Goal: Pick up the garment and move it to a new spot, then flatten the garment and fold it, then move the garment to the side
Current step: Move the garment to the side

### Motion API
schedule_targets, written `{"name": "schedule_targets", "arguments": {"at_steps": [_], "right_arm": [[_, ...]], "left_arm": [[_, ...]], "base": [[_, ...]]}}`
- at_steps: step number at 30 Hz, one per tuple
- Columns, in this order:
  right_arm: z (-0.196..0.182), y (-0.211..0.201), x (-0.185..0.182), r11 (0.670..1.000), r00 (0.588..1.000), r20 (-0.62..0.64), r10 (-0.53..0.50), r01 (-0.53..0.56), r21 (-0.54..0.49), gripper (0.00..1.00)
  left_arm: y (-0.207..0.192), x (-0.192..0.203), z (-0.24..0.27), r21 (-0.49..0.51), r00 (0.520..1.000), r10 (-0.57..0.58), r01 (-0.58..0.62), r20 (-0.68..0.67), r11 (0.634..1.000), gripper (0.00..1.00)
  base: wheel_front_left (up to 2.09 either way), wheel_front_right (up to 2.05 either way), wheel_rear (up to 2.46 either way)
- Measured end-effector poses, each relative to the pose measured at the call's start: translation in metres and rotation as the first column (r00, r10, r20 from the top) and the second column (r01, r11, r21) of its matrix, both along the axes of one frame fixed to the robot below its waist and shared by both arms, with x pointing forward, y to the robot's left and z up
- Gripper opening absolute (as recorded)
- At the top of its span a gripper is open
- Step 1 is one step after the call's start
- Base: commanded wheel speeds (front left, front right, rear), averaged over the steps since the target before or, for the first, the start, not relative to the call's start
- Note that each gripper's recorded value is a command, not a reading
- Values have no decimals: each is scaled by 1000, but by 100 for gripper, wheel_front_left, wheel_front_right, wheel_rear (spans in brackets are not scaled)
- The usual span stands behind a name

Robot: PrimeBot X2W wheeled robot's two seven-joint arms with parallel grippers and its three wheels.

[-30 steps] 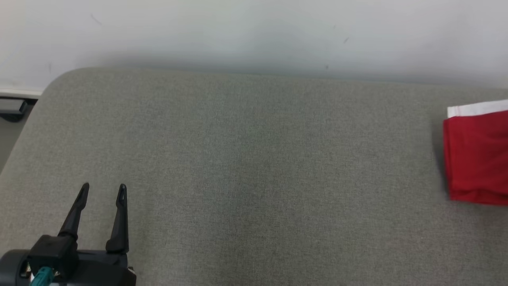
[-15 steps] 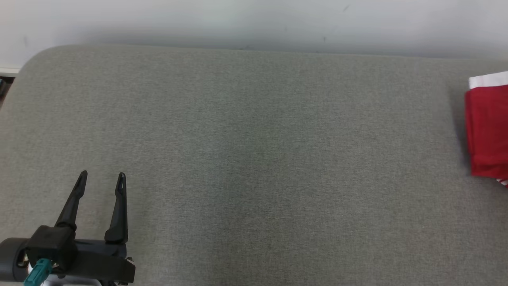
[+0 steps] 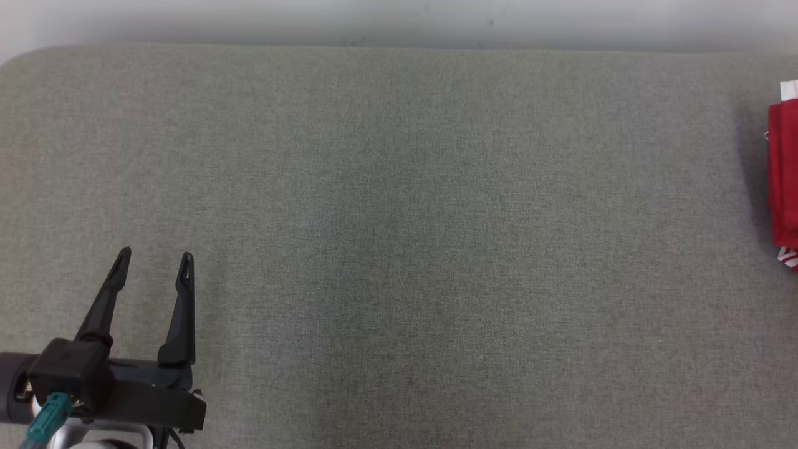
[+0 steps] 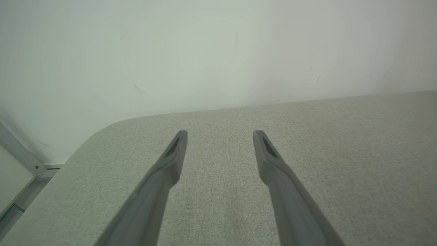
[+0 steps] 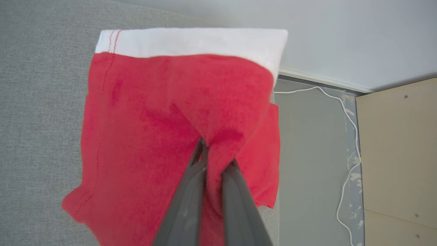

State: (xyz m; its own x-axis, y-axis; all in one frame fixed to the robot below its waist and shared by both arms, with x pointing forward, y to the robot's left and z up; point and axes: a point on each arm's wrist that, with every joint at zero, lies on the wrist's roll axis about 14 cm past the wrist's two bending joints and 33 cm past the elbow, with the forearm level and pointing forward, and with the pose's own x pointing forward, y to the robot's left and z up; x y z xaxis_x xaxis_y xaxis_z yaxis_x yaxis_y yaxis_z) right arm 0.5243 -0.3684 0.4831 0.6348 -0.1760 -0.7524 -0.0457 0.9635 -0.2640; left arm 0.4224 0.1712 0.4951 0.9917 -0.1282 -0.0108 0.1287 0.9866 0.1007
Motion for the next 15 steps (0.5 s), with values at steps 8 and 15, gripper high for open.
{"name": "schedule_targets", "arguments": {"at_steps": [8, 15], "right_arm": [[-5, -13, 10, 994, 999, -35, 25, -28, -106, 0], [-11, -31, 16, 978, 996, -84, 16, -33, -207, 0]], "left_arm": [[2, 8, -4, 14, 1000, -3, 3, -4, 1000, 100], [9, 9, -9, 25, 1000, 18, -17, -16, 1000, 100]], "base": [[0, 0, 0], [0, 0, 0]]}}
